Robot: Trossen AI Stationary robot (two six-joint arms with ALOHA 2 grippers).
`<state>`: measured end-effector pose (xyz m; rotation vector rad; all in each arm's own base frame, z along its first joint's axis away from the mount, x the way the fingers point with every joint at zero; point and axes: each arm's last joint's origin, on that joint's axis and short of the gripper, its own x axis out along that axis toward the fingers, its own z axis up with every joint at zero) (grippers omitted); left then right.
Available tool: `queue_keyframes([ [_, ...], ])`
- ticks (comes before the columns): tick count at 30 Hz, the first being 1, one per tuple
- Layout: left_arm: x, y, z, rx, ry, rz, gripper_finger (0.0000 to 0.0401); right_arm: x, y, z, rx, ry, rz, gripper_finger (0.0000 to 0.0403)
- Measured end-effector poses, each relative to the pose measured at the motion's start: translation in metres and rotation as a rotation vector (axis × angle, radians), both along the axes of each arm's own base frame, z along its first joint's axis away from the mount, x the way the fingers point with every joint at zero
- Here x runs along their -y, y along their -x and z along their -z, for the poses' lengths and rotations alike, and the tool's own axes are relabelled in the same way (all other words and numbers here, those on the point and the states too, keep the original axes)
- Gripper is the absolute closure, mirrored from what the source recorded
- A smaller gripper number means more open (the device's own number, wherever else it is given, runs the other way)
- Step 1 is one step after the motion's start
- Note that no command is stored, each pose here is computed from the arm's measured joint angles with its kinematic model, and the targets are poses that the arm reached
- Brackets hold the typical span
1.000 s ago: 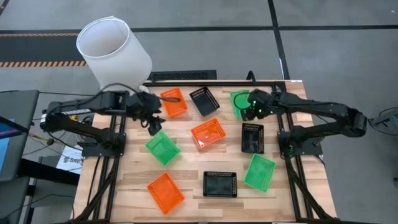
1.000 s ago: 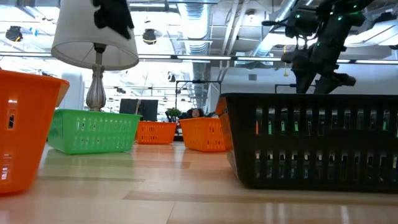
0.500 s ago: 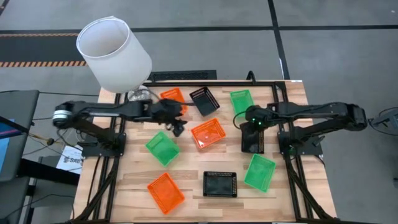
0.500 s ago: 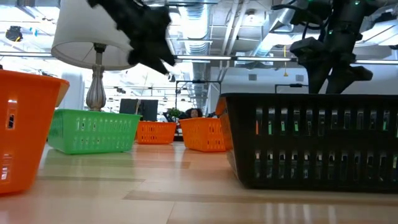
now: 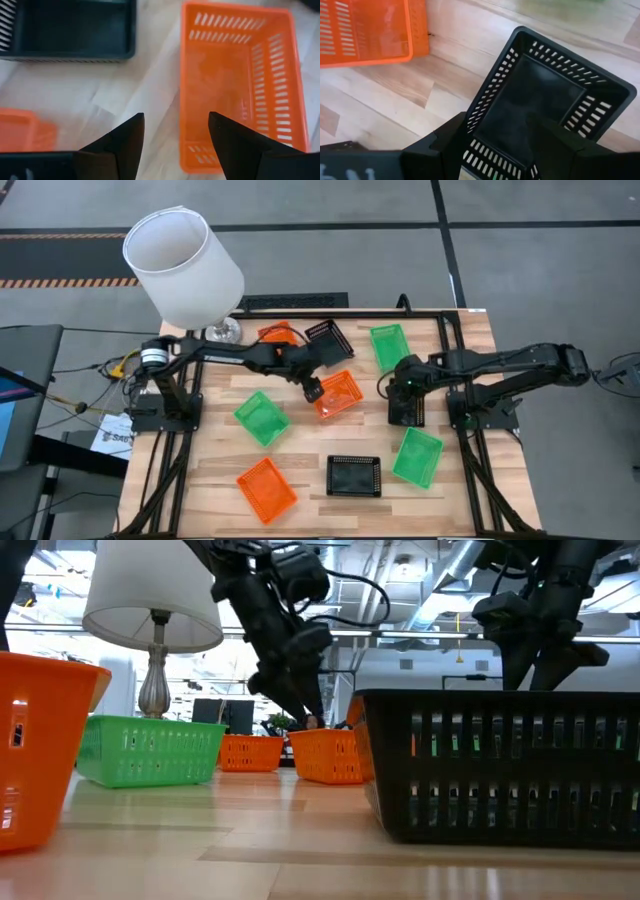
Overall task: Stack baskets by color
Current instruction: Stack the middle orange bin on top of the top orange bin
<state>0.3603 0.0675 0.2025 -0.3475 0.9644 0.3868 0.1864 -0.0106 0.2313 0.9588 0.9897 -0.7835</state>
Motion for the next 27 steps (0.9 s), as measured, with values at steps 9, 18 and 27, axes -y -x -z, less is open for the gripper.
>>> queue_keyframes([
  [9,-0.001,-0.004,0.024,-0.089,0.004,0.021,0.0193,-0.002,0.000,0.000,0.002,0.025,0.009,0.0179],
  [18,0.000,-0.003,0.028,-0.111,0.016,0.022,0.0317,-0.002,-0.001,0.000,0.002,0.038,-0.012,0.0179],
  [27,0.000,-0.005,0.023,-0.084,0.094,-0.044,0.0398,-0.002,0.000,0.000,-0.002,0.045,-0.030,0.0179],
])
